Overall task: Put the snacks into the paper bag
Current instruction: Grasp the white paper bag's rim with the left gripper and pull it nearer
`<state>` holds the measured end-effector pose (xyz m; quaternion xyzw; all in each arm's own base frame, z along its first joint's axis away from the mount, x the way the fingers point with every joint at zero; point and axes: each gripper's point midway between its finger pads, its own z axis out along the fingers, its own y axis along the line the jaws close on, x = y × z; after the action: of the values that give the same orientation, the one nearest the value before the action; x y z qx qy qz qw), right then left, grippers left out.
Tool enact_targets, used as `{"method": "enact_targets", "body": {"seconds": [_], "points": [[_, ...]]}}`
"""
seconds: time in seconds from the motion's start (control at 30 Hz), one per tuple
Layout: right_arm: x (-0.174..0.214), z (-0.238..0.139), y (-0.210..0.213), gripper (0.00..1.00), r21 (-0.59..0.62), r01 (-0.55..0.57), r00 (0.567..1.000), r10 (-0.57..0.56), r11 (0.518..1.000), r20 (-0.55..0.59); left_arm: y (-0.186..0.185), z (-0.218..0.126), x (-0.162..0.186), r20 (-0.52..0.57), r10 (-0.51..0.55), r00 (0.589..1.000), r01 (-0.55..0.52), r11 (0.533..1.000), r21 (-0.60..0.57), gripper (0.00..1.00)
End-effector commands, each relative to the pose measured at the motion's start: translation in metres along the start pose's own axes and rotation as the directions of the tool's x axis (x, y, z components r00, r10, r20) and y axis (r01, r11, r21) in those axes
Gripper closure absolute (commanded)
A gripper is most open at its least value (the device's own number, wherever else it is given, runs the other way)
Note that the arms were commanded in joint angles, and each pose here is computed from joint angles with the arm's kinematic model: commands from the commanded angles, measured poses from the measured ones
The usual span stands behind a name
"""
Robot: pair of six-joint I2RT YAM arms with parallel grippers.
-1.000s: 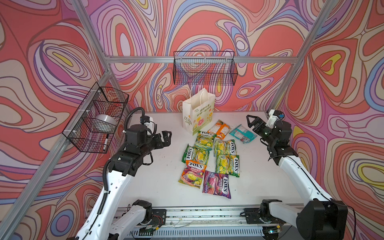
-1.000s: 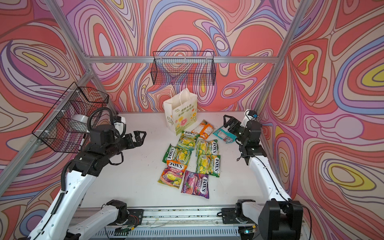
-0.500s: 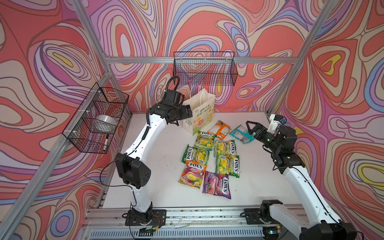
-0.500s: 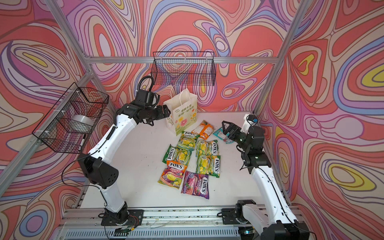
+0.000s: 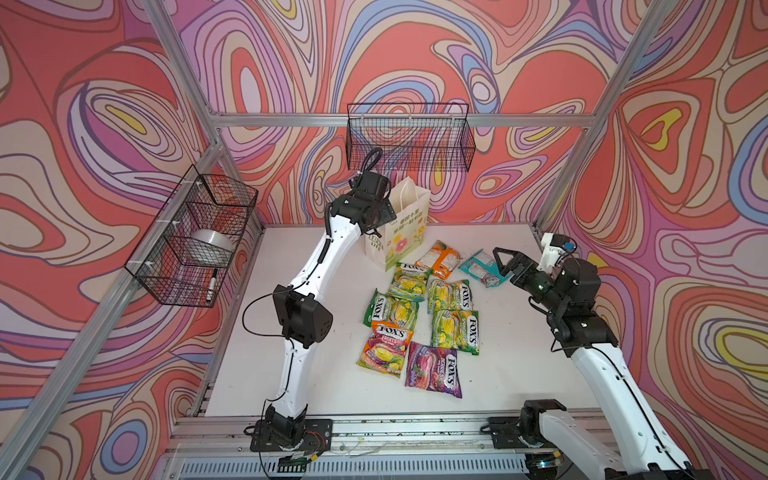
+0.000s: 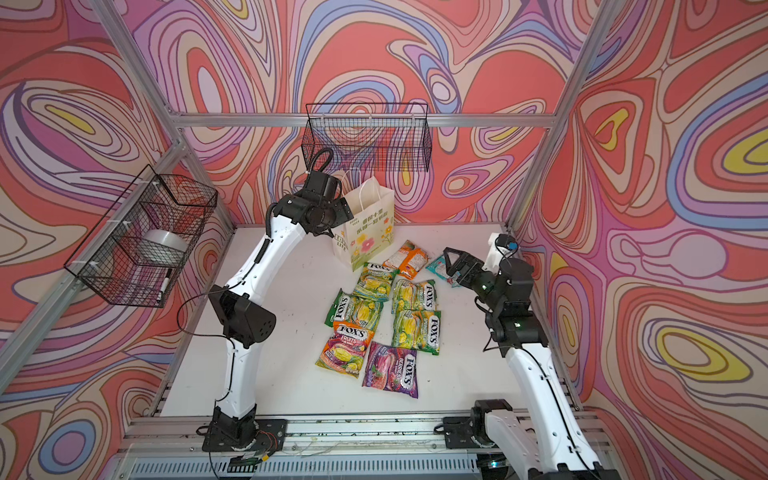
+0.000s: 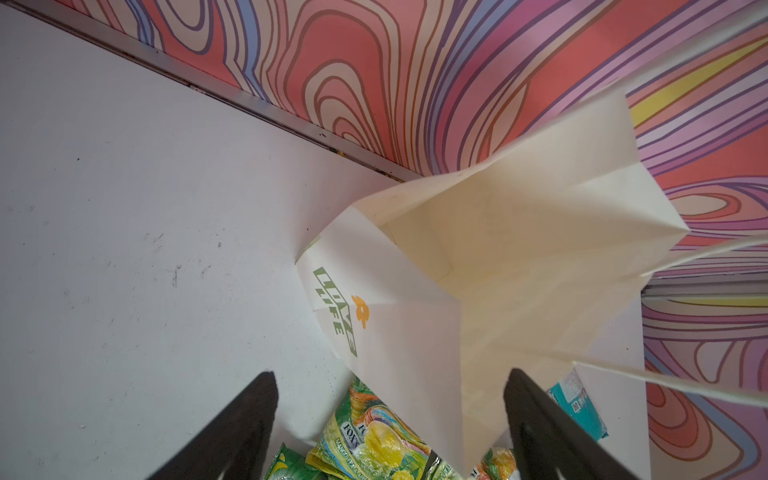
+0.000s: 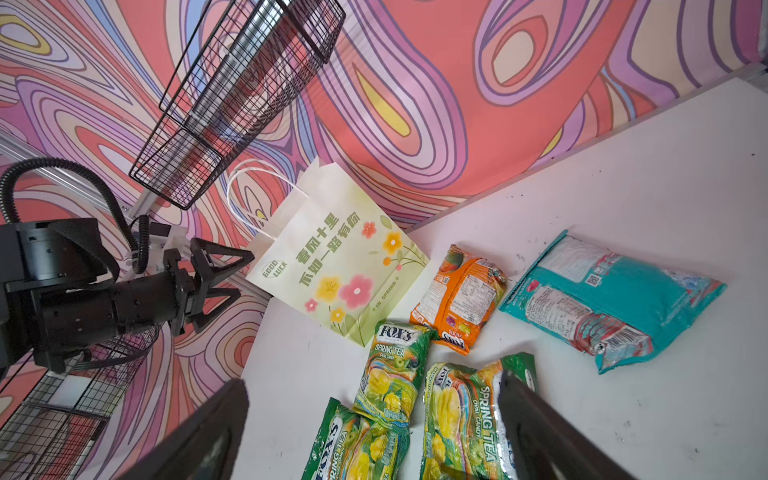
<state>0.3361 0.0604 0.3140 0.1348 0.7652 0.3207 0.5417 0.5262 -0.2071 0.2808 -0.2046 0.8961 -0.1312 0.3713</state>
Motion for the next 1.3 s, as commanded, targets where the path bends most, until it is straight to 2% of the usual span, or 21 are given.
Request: {"method": "enact_targets", "body": {"seconds": [0.0, 0.2, 0.33, 0.43, 0.63, 0.87, 1.03, 1.17, 1.27], "points": [[0.009, -0.004, 0.002, 0.01, -0.013, -0.003, 1.0, 0.003, 1.0, -0.024, 0.012, 0.005, -0.006, 0.055, -0.034, 0.998, 0.039, 0.996, -0.083, 0.19], [0.006, -0.008, 0.006, 0.02, -0.02, 0.008, 1.0, -0.008, 1.0, -0.02, 0.009, 0.016, -0.006, 0.075, -0.019, 0.997, 0.026, 0.995, -0.096, 0.32], [0.007, -0.01, 0.007, 0.02, -0.022, 0.009, 1.0, -0.009, 1.0, -0.019, 0.006, 0.022, -0.005, 0.069, -0.012, 0.998, 0.018, 0.996, -0.085, 0.35], [0.008, -0.009, 0.006, 0.02, -0.025, 0.003, 1.0, -0.003, 1.0, -0.02, 0.005, 0.025, -0.003, 0.065, -0.008, 0.998, 0.014, 0.996, -0.09, 0.41], [0.008, -0.009, 0.007, 0.02, -0.032, -0.004, 1.0, 0.003, 0.999, -0.02, 0.009, 0.025, -0.004, 0.078, -0.003, 0.997, 0.012, 0.993, -0.114, 0.63], [0.005, -0.012, 0.01, 0.02, -0.032, 0.003, 1.0, -0.003, 0.999, -0.009, 0.01, 0.026, -0.002, 0.07, -0.002, 0.998, 0.011, 0.993, -0.119, 0.82], [0.005, -0.015, 0.01, 0.02, -0.03, 0.004, 1.0, -0.004, 1.0, -0.008, 0.012, 0.014, -0.007, 0.082, 0.001, 0.997, 0.009, 0.992, -0.124, 1.0], [0.004, -0.016, 0.011, 0.02, -0.032, 0.008, 1.0, -0.008, 0.999, -0.005, 0.018, -0.004, -0.015, 0.103, 0.005, 0.995, 0.01, 0.99, -0.144, 1.0], [0.005, -0.016, 0.013, 0.02, -0.041, 0.012, 1.0, -0.013, 0.999, -0.013, 0.021, -0.031, -0.028, 0.144, 0.01, 0.99, 0.011, 0.99, -0.144, 1.0]]}}
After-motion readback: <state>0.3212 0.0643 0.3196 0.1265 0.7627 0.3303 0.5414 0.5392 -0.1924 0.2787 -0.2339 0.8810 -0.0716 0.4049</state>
